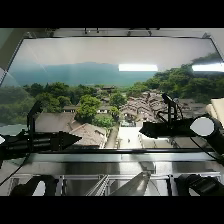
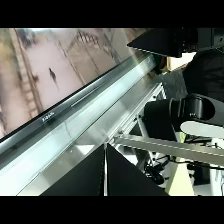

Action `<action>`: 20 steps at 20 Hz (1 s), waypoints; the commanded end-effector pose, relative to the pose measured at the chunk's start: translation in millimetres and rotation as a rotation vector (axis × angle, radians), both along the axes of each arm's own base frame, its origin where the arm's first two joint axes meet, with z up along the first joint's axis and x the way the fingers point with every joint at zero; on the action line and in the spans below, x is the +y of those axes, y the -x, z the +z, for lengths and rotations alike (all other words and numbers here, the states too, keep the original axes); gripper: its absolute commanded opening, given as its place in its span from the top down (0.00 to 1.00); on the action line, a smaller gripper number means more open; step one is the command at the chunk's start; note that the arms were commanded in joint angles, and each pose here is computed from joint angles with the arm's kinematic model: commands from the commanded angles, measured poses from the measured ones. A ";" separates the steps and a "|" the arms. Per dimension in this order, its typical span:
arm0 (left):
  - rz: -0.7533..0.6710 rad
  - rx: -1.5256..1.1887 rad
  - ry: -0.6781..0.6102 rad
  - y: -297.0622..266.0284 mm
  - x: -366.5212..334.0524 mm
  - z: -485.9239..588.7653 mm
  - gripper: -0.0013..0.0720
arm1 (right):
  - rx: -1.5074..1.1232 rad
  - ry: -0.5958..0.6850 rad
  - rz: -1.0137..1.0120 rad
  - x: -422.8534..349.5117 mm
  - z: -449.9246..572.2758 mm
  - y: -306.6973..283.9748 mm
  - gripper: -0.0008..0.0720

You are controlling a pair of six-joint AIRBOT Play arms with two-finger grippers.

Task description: Fold the shirts.

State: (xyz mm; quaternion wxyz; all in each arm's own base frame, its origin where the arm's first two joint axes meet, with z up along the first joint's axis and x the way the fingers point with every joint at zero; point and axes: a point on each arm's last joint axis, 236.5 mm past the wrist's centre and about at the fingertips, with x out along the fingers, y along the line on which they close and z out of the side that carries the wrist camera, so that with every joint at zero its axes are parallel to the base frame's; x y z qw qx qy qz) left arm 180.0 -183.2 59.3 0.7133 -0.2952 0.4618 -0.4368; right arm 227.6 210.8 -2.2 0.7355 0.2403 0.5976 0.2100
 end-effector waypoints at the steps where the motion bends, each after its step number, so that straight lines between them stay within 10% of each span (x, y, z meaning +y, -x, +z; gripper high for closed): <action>1: 0.004 -0.004 -0.003 -0.4 0.4 0.3 0.97 | 0.000 -0.001 0.000 0.3 0.2 0.3 0.96; 4: 0.061 0.029 -0.060 -10.2 11.8 -5.0 0.99 | 0.000 -0.001 0.000 0.3 0.2 0.3 0.96; 7: 0.344 0.117 -0.554 -49.5 136.4 -19.3 0.99 | 0.000 -0.001 0.000 0.2 0.1 0.2 0.96; 9: 0.568 0.124 -0.718 -70.9 217.2 4.2 0.63 | 0.002 -0.001 0.002 0.5 0.3 1.1 0.96; 16: 0.775 0.566 -0.550 -46.2 293.5 -49.6 0.51 | 0.008 0.002 0.002 0.2 -1.7 0.8 0.96; 18: 0.753 0.649 -0.519 -41.8 296.9 -69.3 0.00 | 0.008 0.002 0.002 0.2 -1.7 0.9 0.96; 20: 0.733 0.722 -0.480 -39.4 303.3 -81.8 0.00 | 0.008 0.002 0.002 0.2 -1.7 0.9 0.96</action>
